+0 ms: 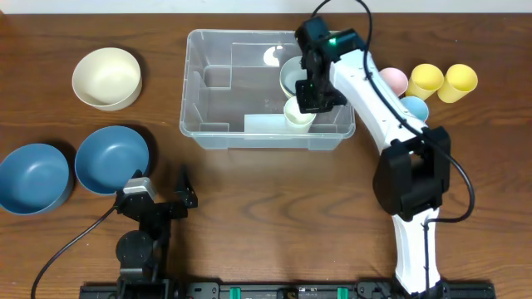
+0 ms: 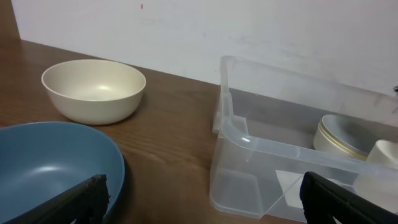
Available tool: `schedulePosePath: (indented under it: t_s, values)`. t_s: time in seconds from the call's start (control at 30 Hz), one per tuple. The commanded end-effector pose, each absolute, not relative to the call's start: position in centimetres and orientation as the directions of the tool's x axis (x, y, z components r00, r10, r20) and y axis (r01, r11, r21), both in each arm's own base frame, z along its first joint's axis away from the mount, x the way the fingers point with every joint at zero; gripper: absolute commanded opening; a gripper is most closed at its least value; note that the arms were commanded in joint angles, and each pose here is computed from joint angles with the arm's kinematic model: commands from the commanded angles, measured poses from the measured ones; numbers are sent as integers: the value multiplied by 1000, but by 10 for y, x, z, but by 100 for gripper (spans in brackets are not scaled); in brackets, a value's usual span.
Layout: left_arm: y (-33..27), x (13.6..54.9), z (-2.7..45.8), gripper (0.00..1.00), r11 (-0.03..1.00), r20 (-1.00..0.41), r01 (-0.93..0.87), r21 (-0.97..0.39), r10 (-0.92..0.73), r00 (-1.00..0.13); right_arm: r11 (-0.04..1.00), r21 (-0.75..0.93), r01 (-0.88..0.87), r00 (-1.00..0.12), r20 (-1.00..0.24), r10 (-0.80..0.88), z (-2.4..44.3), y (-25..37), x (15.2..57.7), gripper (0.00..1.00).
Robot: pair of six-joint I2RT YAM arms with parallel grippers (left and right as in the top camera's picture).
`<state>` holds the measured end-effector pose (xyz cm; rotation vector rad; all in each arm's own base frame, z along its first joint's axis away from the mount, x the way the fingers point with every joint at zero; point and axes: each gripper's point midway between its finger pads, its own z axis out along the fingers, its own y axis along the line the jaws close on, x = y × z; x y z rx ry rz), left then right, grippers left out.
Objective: Pack container
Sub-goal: 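Carry the cream cup into the bin and set it down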
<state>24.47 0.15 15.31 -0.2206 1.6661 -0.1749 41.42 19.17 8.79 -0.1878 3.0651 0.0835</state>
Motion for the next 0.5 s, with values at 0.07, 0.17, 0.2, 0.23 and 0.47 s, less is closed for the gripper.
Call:
schedulePosePath:
  t_s: [0.07,0.17,0.2,0.23,0.47]
  values:
    - [4,244,136,98,968,-958,-66,-241,-248,-144,986,19,-164,-985,-63,-162,75,204,412,1]
    - [4,244,136,98,968,-958,-66,-241,-248,-144,987,20,-161,-985,-64,-159,72,205,414,1]
    - [4,244,136,98,968,-958,-66,-241,-248,-144,987,21,-161,-985,-67,-159,72,205,414,1]
    - [4,244,136,98,968,-958,-66,-241,-248,-144,987,21,-161,-985,-69,-159,72,205,415,1]
    - [4,244,136,98,968,-958,-66,-241,-248,-144,987,22,-161,-985,-68,-159,72,205,415,10]
